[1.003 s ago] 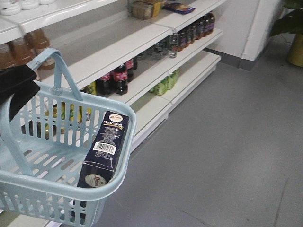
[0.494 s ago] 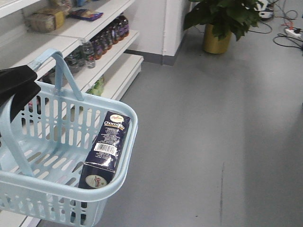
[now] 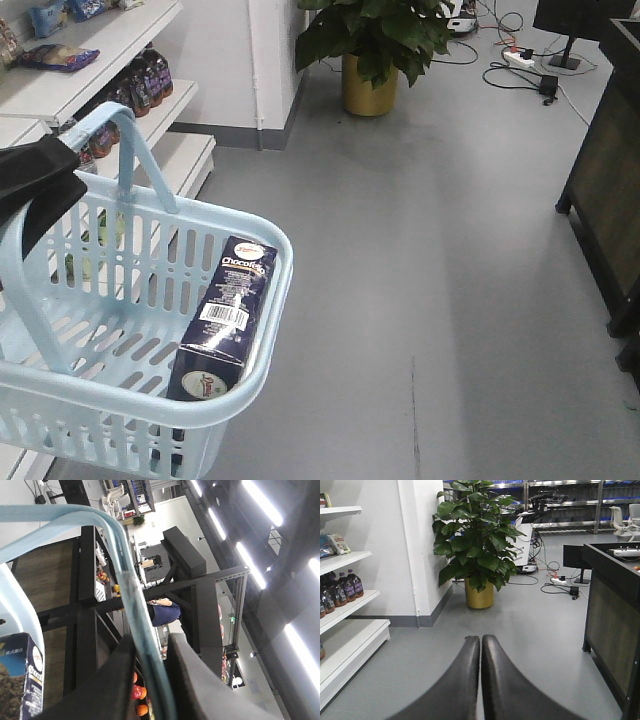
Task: Left arm holds basket, right arm returns cookies
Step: 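Hold the basket and turn the base toward the snack shelf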
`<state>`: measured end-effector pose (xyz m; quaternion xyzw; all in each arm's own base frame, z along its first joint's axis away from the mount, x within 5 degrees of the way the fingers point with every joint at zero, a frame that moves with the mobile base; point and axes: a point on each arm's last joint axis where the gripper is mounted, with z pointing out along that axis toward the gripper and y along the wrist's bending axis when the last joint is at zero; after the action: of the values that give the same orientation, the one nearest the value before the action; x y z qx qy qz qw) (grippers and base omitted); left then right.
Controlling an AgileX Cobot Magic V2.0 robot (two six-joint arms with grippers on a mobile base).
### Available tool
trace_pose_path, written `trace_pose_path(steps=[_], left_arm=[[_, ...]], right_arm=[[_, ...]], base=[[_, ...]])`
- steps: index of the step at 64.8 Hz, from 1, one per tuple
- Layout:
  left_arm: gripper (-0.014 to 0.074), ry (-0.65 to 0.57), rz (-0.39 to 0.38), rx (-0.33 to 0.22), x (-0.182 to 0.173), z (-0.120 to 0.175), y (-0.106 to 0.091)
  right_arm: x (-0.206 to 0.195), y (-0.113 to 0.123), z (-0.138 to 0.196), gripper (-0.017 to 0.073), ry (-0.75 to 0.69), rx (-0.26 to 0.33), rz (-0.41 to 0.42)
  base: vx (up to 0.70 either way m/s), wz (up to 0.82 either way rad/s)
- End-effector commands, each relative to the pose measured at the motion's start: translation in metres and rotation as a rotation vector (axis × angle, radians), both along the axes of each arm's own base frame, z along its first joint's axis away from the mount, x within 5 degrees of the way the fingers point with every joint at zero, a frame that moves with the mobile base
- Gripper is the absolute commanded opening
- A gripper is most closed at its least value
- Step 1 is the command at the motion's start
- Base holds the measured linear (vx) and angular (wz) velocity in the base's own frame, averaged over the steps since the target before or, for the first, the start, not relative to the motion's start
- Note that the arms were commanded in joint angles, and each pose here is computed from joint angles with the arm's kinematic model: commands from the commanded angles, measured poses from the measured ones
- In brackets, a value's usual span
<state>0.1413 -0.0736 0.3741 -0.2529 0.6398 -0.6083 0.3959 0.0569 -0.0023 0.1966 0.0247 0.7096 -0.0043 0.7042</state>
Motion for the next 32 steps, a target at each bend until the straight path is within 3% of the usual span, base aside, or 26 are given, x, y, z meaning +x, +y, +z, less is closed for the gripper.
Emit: trace_pose_path(steps=[1, 32], left_arm=[[-0.0008, -0.026, -0.027, -0.071, -0.0049, 0.0145, -0.0009], [-0.0008, -0.026, -0.027, -0.071, -0.005, 0.0145, -0.001]], right_arm=[[-0.0012, -0.0003, 0.0074, -0.0008, -0.086, -0.012, -0.006], [-0.0012, -0.0003, 0.0074, -0.0008, -0.086, -0.012, -0.006]], base=[[0.26, -0.1], [0.31, -0.02]])
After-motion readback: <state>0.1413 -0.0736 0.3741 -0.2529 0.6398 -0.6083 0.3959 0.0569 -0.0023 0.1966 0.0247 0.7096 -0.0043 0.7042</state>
